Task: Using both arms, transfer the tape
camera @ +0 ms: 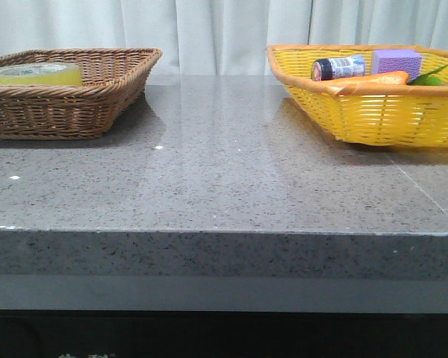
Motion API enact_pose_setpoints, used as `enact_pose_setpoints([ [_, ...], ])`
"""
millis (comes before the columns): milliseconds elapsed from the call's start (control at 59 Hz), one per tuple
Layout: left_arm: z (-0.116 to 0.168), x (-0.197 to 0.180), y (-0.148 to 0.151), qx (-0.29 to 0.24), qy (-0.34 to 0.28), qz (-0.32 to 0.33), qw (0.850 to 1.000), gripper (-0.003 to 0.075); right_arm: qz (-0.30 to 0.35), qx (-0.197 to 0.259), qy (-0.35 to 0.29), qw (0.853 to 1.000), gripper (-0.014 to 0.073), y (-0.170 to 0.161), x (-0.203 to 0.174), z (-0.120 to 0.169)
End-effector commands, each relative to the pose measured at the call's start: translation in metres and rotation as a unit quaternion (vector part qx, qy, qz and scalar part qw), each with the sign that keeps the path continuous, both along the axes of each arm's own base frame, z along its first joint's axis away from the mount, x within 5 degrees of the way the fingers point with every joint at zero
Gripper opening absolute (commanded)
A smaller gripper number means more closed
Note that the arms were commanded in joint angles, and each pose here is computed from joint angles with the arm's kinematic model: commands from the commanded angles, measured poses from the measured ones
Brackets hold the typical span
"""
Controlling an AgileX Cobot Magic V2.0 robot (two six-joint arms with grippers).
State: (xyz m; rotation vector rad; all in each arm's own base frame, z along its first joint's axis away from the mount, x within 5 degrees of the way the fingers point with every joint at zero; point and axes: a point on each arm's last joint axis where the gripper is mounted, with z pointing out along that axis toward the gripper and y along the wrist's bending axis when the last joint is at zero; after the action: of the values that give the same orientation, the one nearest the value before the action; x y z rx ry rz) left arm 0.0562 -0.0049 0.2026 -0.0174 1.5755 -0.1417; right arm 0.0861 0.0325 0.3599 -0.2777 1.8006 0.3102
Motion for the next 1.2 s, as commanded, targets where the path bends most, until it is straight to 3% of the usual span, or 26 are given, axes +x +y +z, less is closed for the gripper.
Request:
enact_pose_setpoints([
  [0,-0.004,0.0,0.001,-0.014,-0.032,0.008,0.999,-0.002,-0.072,0.023,-0.091,0.993,-0.0069,-0.013,-0.008,-0.006],
  [152,-0.004,0.0,0.001,-0.014,-0.032,0.008,0.999,-0.002,-0.117,0.038,-0.157,0.98,-0.0069,-0.022,-0.03,-0.055],
  [322,-0.004,0.0,0.001,-0.013,-0.033,0.008,0.999,-0.002,-0.128,0.042,-0.18,0.974,-0.0069,-0.024,-0.04,-0.086],
  [593,-0.004,0.0,0.001,-0.013,-0.033,0.008,0.999,-0.002,-0.149,0.035,-0.18,0.972,-0.0069,-0.027,-0.039,-0.102],
  [796,-0.004,0.0,0.001,-0.013,-0.033,0.008,0.999,-0.002,-0.182,0.048,-0.222,0.957,-0.0069,-0.033,-0.043,-0.106],
  [915,-0.004,0.0,0.001,-0.013,-0.033,0.008,0.999,-0.002,-0.187,0.066,-0.253,0.947,-0.0069,-0.034,-0.038,-0.123],
  [1185,-0.004,0.0,0.001,-0.013,-0.032,0.008,0.999,-0.002,-0.185,0.04,-0.213,0.959,-0.0069,-0.033,-0.034,-0.139],
])
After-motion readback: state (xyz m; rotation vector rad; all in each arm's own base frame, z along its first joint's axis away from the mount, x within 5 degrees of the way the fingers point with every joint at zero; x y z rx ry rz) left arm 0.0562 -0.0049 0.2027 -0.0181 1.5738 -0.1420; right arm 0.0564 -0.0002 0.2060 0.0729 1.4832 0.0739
